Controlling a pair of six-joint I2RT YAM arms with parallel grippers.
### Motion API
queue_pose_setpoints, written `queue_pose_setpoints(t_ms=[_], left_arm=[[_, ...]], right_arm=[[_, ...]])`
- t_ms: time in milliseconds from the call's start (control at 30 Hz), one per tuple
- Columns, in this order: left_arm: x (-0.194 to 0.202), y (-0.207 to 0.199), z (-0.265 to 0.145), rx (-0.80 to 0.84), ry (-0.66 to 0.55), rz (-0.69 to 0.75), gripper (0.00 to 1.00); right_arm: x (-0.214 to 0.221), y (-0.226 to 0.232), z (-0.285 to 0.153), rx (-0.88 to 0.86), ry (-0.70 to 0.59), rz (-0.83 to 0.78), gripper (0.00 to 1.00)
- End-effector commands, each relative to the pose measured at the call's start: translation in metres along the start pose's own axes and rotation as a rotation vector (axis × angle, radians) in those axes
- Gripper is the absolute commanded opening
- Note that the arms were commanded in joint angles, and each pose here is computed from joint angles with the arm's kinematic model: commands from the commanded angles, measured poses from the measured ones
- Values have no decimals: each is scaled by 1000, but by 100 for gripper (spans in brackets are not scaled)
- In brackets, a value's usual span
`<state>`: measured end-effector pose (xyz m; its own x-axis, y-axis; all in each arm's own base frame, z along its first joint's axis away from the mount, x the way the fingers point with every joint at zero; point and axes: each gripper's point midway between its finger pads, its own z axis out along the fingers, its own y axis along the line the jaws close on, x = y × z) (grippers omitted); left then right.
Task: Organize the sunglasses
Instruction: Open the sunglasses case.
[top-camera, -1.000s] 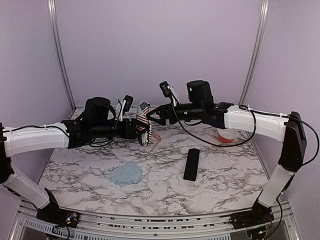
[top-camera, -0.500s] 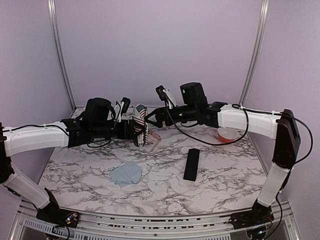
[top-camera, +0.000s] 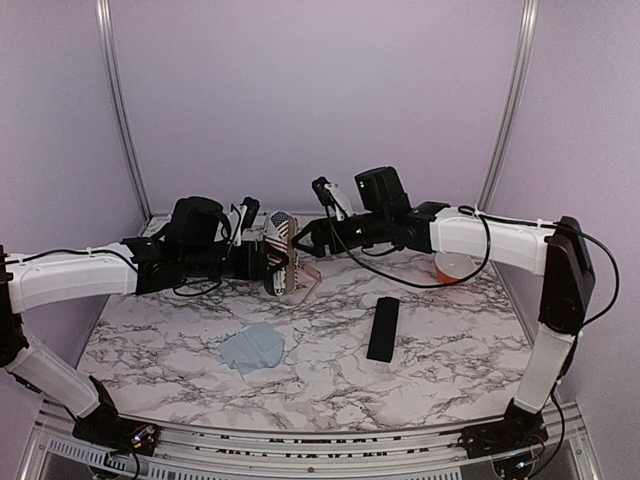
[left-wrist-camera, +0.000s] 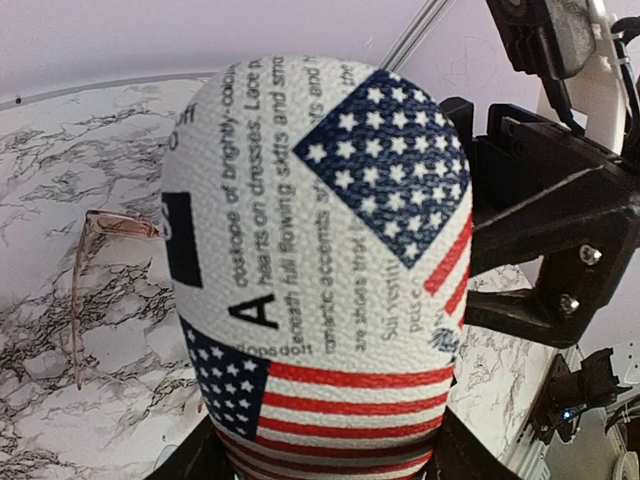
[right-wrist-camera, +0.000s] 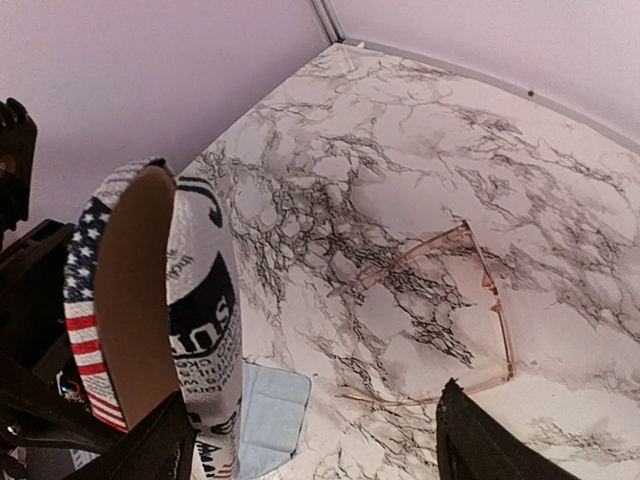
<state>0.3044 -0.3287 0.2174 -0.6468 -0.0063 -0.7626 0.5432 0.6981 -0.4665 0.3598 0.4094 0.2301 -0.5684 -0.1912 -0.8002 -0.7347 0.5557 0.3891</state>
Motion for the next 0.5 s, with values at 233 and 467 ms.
queue_pose_setpoints(t_ms=[233, 467], left_arm=[[-52, -77, -38, 280, -148, 58, 19], [-45, -68, -29, 250, -130, 53, 20]], right_arm=[[33, -53, 9, 161, 97, 52, 79], [17, -18, -16, -88, 22, 60, 79]])
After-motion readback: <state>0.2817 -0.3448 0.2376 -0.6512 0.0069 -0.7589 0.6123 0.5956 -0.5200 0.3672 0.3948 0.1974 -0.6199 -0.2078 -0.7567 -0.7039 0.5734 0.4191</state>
